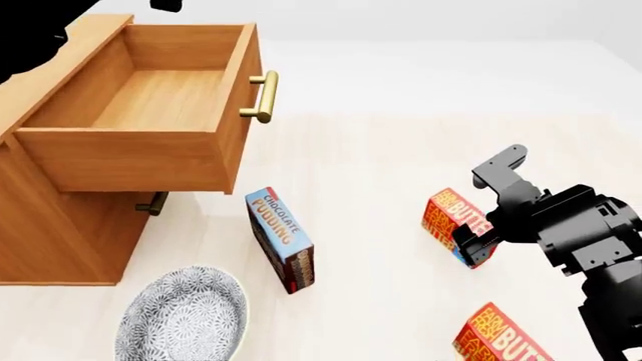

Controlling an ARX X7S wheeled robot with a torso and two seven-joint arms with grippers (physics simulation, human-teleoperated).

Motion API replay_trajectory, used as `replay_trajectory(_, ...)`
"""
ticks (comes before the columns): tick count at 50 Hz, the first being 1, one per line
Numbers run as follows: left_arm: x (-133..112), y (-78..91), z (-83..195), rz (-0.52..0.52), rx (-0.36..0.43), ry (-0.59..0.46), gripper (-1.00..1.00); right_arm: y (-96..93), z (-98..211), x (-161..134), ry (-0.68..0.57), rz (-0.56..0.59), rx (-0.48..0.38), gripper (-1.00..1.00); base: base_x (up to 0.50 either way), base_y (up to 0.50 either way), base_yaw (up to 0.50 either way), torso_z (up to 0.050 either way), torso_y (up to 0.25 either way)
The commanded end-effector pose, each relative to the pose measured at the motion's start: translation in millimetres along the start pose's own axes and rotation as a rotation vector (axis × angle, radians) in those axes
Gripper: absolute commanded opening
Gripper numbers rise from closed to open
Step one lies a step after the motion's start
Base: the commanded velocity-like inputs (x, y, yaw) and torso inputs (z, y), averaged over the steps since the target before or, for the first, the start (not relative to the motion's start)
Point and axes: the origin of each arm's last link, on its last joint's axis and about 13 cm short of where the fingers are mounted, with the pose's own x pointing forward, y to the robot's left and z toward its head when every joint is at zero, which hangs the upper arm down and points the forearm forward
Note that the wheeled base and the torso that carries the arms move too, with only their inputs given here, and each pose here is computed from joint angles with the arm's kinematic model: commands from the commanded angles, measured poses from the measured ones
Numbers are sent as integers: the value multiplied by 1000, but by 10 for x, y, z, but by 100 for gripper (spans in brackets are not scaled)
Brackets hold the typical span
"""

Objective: Put the butter at the front in the top drawer of the cabinet and close it.

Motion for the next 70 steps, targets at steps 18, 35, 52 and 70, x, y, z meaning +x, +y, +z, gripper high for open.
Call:
replay_trajectory(18,19,-9,-2,3,-11,14,100,-1,-44,-8,3,-1,10,100,0,0,0,0,-36)
replay_trajectory(35,22,-6,-14,5,-18,17,100,15,-59,-9,2,2,18,-100,0,0,0,0,0)
replay_trajectory(52,30,-14,-11,2,-41,23,100,20,-60,4,2,8,18,-100,-1,0,0,0,55)
replay_trajectory(70,-5,1,11,-6,-57,25,100,18,-19,-69,-9,-9,15,-100,2,0,0,0,250)
